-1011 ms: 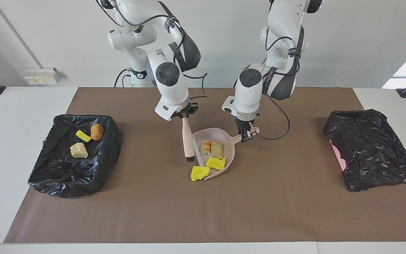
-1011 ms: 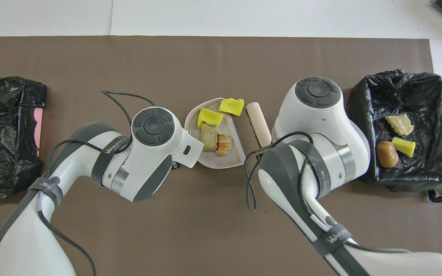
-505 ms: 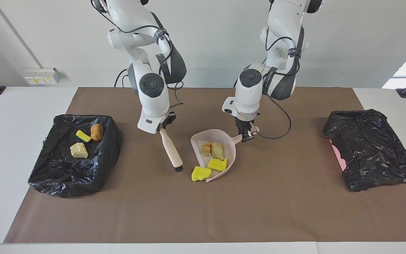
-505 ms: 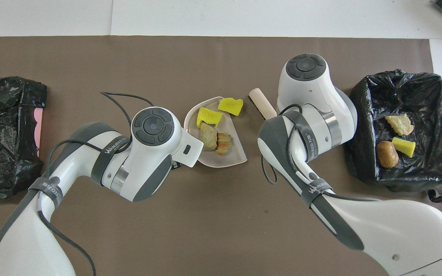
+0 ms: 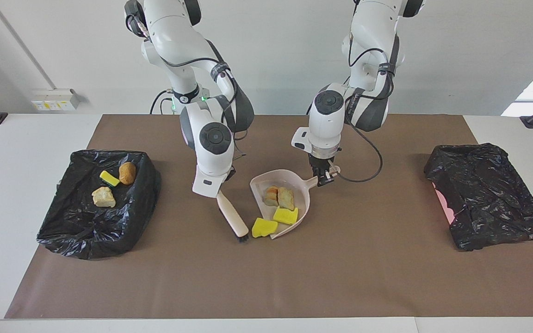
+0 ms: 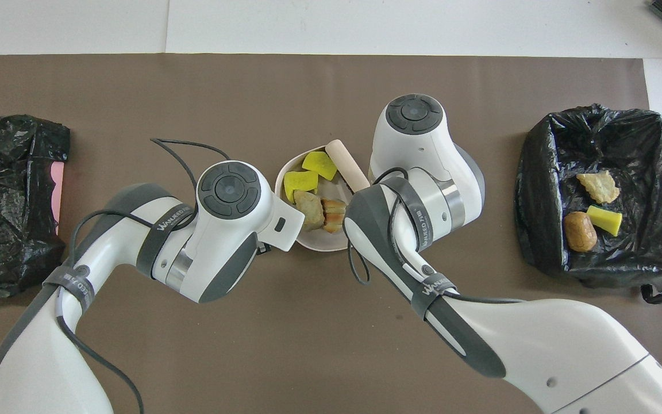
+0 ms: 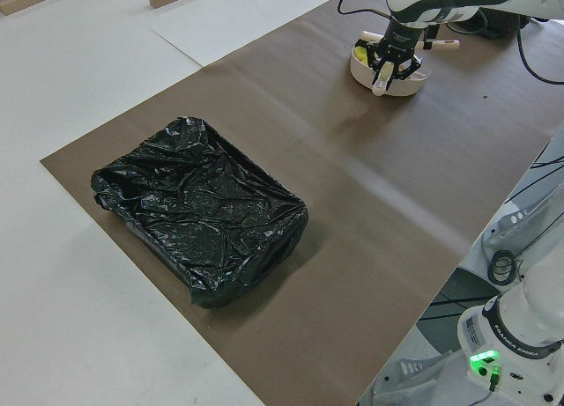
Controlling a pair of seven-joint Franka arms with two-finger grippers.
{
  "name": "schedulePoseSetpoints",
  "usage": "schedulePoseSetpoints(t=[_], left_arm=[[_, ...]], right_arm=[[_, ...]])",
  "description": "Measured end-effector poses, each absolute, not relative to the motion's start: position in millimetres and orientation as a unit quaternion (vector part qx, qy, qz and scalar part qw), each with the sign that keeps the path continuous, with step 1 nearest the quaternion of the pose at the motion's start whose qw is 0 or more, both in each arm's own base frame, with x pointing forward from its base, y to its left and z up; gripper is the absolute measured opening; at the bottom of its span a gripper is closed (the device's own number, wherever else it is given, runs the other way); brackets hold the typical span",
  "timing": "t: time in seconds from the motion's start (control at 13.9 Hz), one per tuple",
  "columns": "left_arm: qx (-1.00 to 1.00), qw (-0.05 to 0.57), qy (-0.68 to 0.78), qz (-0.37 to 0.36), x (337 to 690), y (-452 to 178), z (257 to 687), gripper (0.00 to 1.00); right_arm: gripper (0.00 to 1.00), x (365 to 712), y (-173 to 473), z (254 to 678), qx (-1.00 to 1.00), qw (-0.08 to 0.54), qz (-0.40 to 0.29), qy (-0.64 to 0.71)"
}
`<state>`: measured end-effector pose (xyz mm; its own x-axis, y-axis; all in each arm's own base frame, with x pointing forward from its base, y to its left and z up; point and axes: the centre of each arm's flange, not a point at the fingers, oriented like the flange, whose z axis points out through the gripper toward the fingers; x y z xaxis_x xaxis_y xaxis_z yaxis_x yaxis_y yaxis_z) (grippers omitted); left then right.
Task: Sweep and dump trash in bin
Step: 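Brush the last pieces into the dustpan with the right gripper's brush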
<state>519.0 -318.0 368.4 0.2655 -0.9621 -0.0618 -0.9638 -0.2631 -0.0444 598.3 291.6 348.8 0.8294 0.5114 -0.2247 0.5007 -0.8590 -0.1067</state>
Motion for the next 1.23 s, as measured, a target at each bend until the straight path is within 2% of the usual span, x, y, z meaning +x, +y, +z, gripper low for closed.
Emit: schedulePoseSetpoints(t=[0.43, 0.65, 0.94, 1.23], left_arm=[[-0.792, 0.037, 0.610, 0.010, 520, -317, 369, 0.32], [-0.774, 0.037, 0.632, 0.009, 526, -308, 370, 0.32], [-0.765, 0.037, 0.643, 0.009, 527, -306, 370, 0.32], [-0.742, 0.038, 0.669, 0.008, 538, -285, 375, 0.32]], right_arm=[[0.26, 592, 288, 368, -0.964, 0.037, 0.144, -0.218], [0.26, 589, 293, 369, -0.980, 0.027, 0.145, -0.136], [0.26, 578, 297, 369, -0.980, 0.014, 0.161, -0.116], [0.26, 556, 287, 427, -0.988, -0.002, 0.148, -0.043]])
